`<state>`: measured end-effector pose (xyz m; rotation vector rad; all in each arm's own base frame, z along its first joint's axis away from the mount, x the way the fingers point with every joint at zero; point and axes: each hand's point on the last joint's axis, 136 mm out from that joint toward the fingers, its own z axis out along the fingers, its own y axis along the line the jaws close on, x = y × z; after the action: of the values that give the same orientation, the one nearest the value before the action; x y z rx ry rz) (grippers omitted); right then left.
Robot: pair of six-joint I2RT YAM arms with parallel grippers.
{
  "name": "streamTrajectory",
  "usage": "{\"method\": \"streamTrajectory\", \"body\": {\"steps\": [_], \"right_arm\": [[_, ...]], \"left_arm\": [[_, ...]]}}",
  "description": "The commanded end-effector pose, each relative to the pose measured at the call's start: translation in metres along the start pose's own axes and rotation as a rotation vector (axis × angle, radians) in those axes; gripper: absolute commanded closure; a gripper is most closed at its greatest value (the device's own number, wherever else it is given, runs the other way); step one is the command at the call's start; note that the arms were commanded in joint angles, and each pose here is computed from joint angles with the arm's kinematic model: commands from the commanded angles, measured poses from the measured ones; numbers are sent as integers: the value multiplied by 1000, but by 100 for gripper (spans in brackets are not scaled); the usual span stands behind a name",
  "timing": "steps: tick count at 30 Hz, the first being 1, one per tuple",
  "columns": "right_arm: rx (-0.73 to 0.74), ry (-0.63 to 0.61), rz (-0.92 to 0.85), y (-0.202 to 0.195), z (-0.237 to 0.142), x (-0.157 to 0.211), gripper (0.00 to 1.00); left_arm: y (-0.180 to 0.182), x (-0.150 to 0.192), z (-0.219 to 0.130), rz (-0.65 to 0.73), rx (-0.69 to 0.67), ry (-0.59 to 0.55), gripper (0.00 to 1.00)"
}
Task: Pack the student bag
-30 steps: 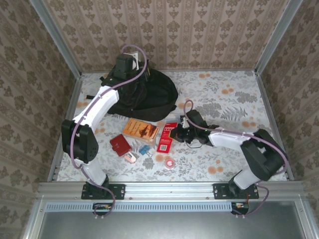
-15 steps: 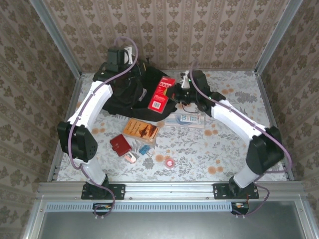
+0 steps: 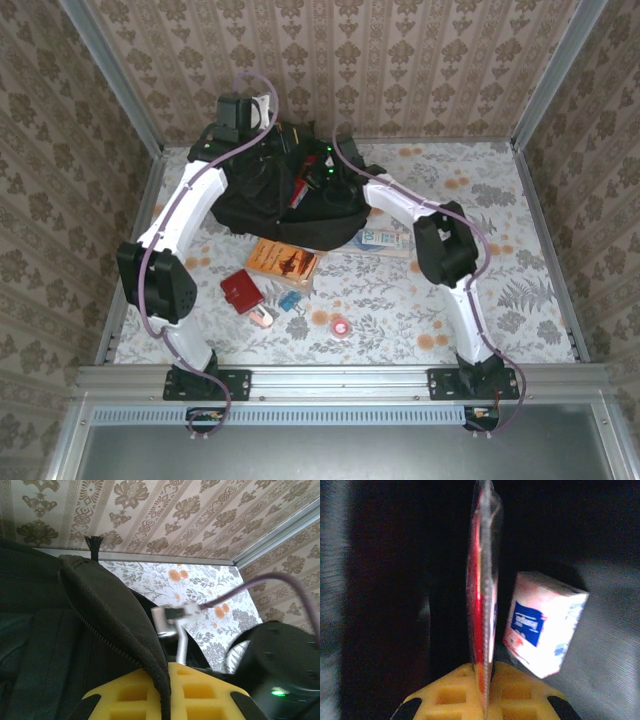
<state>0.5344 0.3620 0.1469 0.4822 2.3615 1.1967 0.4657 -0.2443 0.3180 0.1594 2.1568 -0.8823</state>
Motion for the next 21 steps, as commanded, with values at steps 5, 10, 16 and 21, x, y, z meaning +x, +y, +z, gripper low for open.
{"method": "streamTrajectory", "body": {"steps": [5, 10, 16, 21], "right_arm": [[-45, -9, 21, 24, 22, 3, 48], [-44, 4, -61, 35, 4, 6, 38], [5, 51, -240, 47, -39, 14, 30], [55, -4, -359, 36, -98, 11, 28]], "left_arm": [[-11, -21, -9, 17, 42, -78, 100], [-5, -24, -11, 7, 29, -89, 100], [12, -35, -15, -20, -27, -129, 100], [36, -42, -21, -61, -96, -173, 100]]}}
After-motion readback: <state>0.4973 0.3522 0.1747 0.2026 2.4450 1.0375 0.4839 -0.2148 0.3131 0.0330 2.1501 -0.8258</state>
